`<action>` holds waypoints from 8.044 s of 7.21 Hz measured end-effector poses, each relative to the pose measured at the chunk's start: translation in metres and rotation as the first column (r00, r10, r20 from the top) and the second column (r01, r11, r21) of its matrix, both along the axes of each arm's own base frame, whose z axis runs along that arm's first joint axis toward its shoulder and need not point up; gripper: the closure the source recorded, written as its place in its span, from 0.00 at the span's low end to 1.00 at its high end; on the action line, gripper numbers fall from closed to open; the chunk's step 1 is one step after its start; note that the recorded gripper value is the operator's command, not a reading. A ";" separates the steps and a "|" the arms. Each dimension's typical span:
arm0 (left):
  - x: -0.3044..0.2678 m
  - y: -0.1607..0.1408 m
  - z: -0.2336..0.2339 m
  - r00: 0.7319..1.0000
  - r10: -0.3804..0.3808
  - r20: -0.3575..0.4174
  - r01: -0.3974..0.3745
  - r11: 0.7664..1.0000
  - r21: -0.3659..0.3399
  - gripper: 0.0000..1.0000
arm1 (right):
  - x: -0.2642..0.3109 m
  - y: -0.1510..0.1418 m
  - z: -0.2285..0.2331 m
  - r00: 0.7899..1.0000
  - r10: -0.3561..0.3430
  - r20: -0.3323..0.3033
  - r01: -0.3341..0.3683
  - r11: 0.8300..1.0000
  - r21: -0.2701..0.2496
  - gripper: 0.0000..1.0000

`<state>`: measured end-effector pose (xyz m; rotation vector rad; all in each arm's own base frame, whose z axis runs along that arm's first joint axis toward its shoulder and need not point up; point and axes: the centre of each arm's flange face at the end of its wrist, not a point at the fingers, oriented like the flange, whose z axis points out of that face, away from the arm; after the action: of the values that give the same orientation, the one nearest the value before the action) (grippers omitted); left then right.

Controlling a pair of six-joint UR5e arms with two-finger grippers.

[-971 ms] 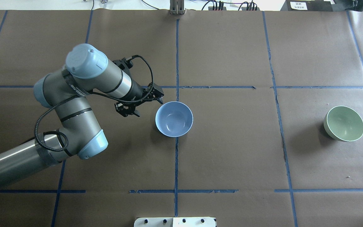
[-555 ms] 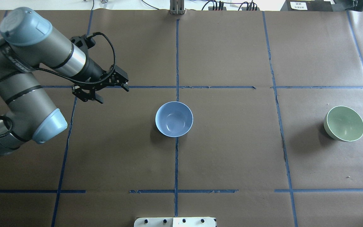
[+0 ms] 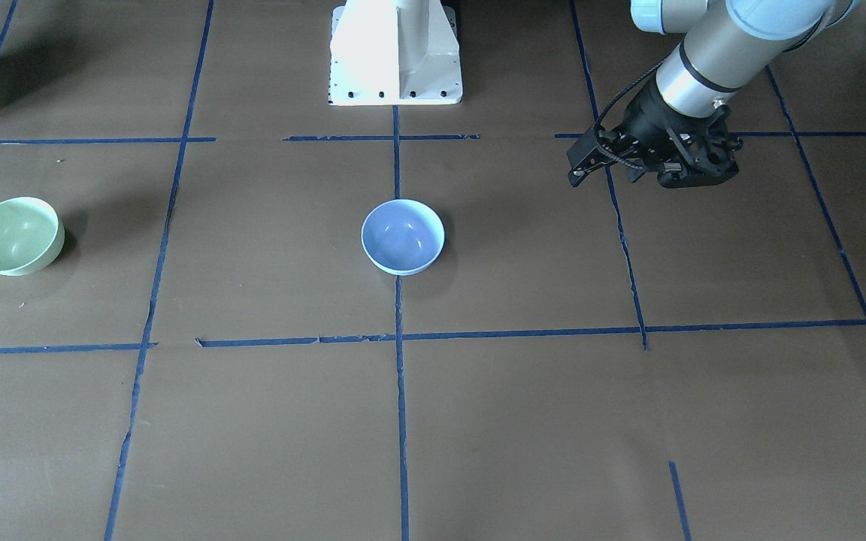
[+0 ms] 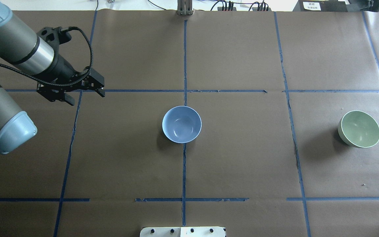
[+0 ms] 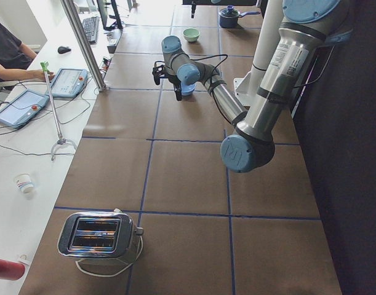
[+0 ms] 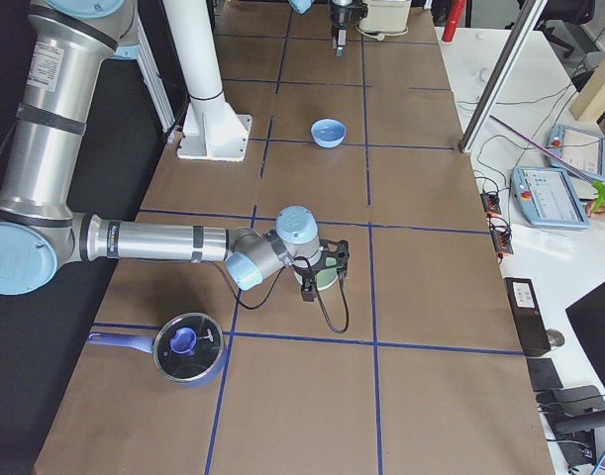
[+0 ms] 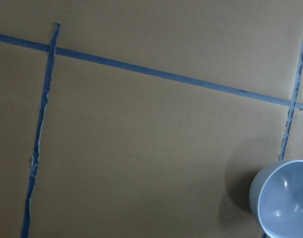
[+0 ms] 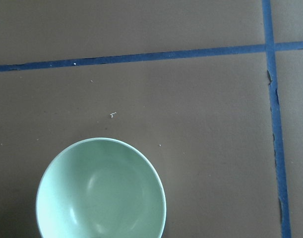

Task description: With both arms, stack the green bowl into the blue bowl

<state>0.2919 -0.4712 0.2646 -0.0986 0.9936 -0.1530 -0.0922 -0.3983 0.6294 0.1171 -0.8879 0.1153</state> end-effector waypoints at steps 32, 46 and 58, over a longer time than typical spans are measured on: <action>-0.034 -0.012 0.087 0.989 -0.031 0.144 0.028 0.999 0.020 0.00 | -0.403 -0.026 -0.370 0.930 0.078 0.360 -0.102 0.994 0.050 0.00; -0.243 -0.013 0.284 0.940 0.132 0.314 -0.209 0.952 0.224 0.00 | 0.064 -0.081 -0.082 0.955 -0.264 -0.133 0.282 0.948 0.147 0.00; -0.349 0.000 0.407 0.977 0.105 0.187 -0.126 0.986 0.105 0.00 | 0.145 -0.030 -0.028 0.987 -0.123 -0.102 0.126 0.992 0.027 0.00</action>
<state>-0.0575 -0.4715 0.6712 -0.0349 0.8109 0.0031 0.0524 -0.4279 0.6013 0.0975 -0.7954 -0.0223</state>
